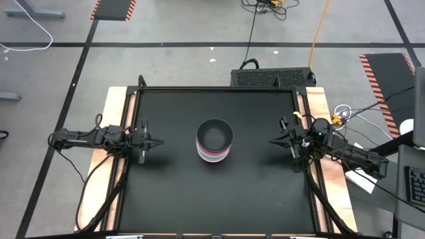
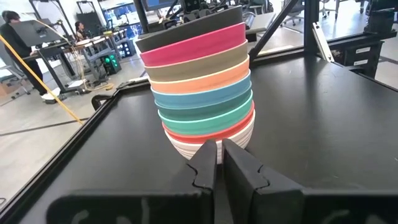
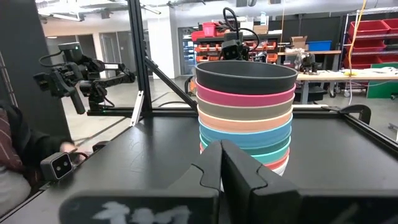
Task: Nest bowls inside each other
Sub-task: Return to Home Position
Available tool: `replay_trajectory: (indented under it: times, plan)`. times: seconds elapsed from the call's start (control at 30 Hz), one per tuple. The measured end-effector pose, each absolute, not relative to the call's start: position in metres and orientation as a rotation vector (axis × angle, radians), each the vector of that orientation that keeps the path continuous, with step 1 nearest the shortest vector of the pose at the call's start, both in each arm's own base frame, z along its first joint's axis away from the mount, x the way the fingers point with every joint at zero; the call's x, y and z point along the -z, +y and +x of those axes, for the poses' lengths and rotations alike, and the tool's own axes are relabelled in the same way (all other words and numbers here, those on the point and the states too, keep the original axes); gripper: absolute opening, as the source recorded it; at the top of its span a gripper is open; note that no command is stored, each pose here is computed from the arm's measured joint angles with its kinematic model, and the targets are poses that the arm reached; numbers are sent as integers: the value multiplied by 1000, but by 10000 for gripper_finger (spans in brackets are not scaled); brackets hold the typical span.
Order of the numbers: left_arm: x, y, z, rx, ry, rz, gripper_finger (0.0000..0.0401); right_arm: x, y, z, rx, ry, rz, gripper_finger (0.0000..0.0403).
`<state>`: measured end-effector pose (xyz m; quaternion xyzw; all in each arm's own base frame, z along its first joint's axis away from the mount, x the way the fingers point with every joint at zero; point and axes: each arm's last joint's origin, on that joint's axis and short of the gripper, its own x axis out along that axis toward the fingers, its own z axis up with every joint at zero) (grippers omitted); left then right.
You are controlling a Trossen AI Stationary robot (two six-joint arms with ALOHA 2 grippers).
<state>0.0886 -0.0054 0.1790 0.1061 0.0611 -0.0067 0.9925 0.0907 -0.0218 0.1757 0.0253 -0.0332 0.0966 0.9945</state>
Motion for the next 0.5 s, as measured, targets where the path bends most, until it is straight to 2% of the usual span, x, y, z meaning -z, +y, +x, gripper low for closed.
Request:
replay_trajectory:
  times: [0.5]
  plan:
    - [-179,-5,89,14,122,215,31,-176,-22,91,-194,-67,50,0]
